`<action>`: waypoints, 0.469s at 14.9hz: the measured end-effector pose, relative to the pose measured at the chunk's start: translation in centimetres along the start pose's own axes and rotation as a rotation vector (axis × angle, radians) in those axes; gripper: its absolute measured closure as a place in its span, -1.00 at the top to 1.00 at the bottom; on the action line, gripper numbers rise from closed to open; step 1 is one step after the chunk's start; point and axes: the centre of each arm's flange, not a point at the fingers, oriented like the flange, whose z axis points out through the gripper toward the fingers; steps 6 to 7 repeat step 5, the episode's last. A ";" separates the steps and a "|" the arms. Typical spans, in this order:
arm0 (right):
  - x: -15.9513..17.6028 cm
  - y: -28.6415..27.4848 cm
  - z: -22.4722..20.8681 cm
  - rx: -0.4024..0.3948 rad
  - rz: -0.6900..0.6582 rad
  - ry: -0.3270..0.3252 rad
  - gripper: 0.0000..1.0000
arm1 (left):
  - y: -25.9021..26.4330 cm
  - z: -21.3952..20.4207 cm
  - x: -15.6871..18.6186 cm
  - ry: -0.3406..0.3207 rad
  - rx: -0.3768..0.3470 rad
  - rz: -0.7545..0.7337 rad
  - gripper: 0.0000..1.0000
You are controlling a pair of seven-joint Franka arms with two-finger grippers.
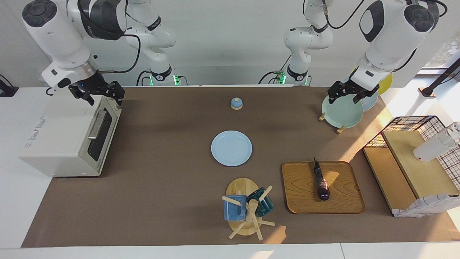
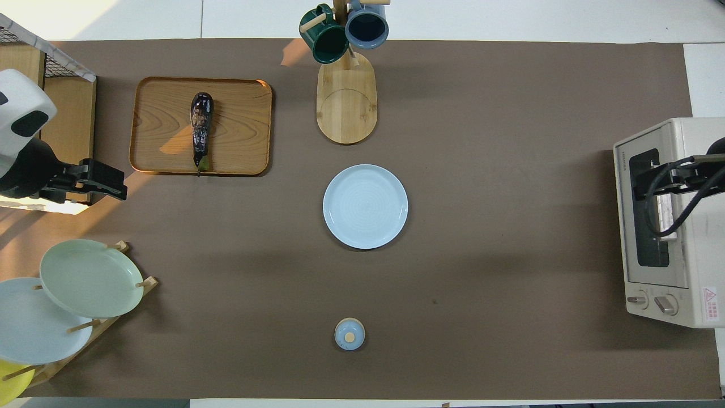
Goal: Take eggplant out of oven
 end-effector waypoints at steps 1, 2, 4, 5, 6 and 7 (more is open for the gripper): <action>0.0 0.0 0.0 0.000 0.000 0.000 1.00 | 0.0 -0.2 0.1 0.009 -0.001 0.000 1.00; 0.0 0.0 0.0 0.000 0.000 0.000 1.00 | 0.0 -0.3 0.1 0.014 -0.001 0.000 1.00; 0.0 0.0 0.0 0.000 0.000 0.000 1.00 | 0.0 -0.4 0.1 0.017 -0.001 0.000 1.00; 0.0 0.0 0.0 0.000 0.000 0.000 1.00 | 0.0 -0.4 0.1 0.017 -0.001 0.000 1.00; 0.0 0.0 0.0 0.000 0.000 0.000 1.00 | 0.0 -0.4 0.1 0.017 -0.001 0.000 1.00; 0.0 0.0 0.0 0.000 0.000 0.000 1.00 | 0.0 -0.4 0.1 0.017 -0.001 0.000 1.00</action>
